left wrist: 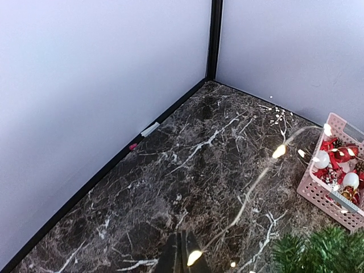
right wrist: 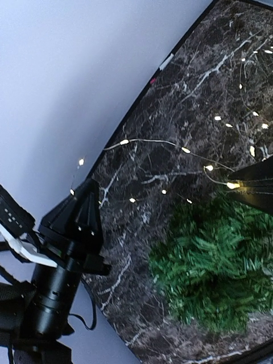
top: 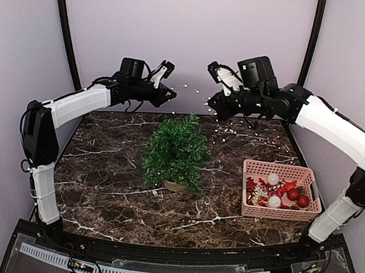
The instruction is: Decorate the small christmas tree
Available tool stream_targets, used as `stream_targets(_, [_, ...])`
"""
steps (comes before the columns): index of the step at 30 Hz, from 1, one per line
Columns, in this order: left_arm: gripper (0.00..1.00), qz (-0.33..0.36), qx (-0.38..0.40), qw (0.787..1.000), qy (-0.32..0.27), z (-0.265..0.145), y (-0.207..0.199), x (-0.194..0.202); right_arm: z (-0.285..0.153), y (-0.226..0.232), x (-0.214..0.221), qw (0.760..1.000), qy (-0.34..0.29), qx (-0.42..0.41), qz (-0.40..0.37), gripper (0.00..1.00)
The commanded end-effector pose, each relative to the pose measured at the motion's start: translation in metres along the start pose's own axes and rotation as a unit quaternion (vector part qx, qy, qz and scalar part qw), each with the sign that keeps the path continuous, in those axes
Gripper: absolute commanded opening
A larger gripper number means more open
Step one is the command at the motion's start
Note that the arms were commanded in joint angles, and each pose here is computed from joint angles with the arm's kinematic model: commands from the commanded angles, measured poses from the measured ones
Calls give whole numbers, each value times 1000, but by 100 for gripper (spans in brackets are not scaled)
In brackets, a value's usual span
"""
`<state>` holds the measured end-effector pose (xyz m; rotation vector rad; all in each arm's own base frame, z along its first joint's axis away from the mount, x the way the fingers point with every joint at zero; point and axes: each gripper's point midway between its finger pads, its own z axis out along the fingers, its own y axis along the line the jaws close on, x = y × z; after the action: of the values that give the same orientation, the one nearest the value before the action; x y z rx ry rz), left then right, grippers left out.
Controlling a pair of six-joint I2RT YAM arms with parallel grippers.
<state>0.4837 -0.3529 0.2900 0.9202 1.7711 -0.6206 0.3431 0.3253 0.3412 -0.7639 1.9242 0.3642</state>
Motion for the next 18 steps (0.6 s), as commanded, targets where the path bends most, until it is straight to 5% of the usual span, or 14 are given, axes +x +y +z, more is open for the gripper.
stream_targets(1, [0, 9, -32, 995, -95, -55, 7, -48, -20, 48, -7, 995, 8, -102, 0, 0])
stream_targets(11, [0, -11, -82, 991, -106, -97, 24, -23, -48, 61, -8, 994, 21, -111, -13, 0])
stream_targets(18, [0, -10, -45, 991, -127, -111, -3, 1, -80, 60, -12, 994, 19, -106, -22, 0])
